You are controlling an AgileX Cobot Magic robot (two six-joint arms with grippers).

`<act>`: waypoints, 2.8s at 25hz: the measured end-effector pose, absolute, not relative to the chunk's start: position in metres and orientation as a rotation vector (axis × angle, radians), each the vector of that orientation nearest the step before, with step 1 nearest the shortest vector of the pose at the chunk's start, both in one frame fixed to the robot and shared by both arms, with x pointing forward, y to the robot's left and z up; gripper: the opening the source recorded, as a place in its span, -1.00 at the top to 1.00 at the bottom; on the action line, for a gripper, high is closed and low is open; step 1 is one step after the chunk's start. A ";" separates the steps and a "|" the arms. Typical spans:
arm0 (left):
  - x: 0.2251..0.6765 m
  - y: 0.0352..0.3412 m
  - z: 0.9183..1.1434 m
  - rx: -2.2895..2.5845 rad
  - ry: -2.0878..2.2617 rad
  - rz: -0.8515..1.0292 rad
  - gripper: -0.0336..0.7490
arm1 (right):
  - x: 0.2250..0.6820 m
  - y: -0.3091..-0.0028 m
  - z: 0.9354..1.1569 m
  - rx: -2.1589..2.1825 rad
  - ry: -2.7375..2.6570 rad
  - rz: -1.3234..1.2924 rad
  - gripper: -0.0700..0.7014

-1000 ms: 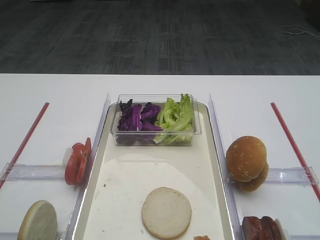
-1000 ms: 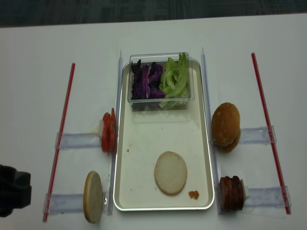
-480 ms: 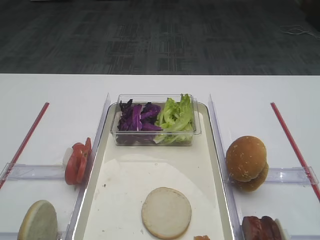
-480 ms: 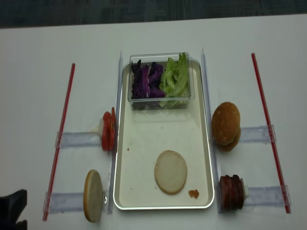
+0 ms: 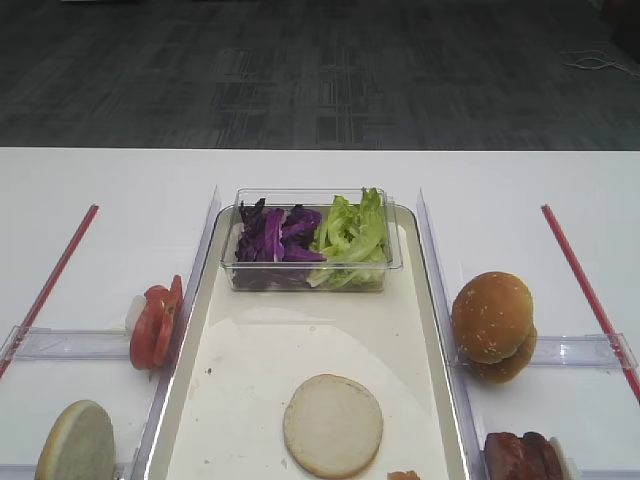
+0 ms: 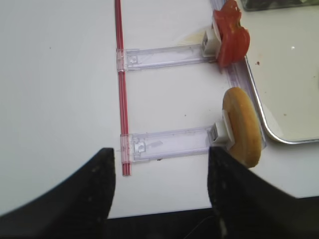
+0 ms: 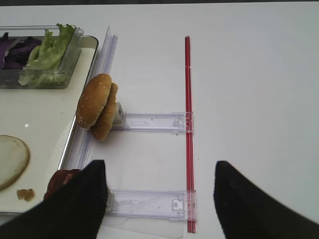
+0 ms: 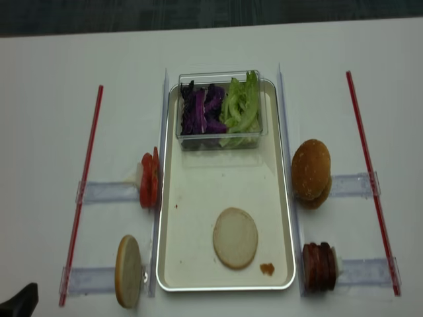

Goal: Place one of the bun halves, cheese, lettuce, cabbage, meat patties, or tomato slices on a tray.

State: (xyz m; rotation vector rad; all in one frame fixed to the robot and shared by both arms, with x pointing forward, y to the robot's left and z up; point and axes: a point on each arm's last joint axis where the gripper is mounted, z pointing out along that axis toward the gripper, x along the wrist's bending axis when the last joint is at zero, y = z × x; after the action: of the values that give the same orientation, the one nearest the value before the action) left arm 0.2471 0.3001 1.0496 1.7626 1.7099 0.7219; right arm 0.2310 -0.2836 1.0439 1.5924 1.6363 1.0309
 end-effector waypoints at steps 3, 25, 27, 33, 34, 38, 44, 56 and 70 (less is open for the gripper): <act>0.241 0.300 1.048 1.738 1.686 0.747 -0.16 | 0.231 -0.284 1.044 1.592 1.636 1.031 -0.40; 0.224 0.301 1.043 1.636 1.610 0.828 -0.16 | 0.231 -0.284 1.044 1.592 1.636 1.031 -0.40; 0.224 0.301 1.043 1.632 1.608 0.831 -0.16 | 0.231 -0.284 1.044 1.592 1.636 1.031 -0.40; 0.225 0.301 1.042 1.612 1.628 0.815 -0.16 | 0.231 -0.284 1.044 1.592 1.636 1.031 -0.40; 0.225 0.301 1.042 1.609 1.628 0.815 -0.16 | 0.231 -0.284 1.044 1.592 1.636 1.031 -0.40; 0.225 0.301 1.042 1.603 1.630 0.814 -0.16 | 0.231 -0.284 1.044 1.592 1.636 1.031 -0.40; 0.225 0.303 1.042 1.552 1.678 0.821 -0.16 | 0.231 -0.283 1.044 1.590 1.639 1.032 -0.40; 0.225 0.304 1.042 1.533 1.693 0.822 -0.16 | 0.231 -0.283 1.044 1.590 1.639 1.032 -0.40; 0.227 0.304 1.040 1.536 1.690 0.825 -0.16 | 0.231 -0.283 1.044 1.590 1.639 1.032 -0.40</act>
State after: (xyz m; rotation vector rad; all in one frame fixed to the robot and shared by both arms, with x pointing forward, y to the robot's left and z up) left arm 0.2267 0.3041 1.0402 1.5362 1.6902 0.8248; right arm 0.2310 -0.2834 1.0439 1.5895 1.6390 1.0317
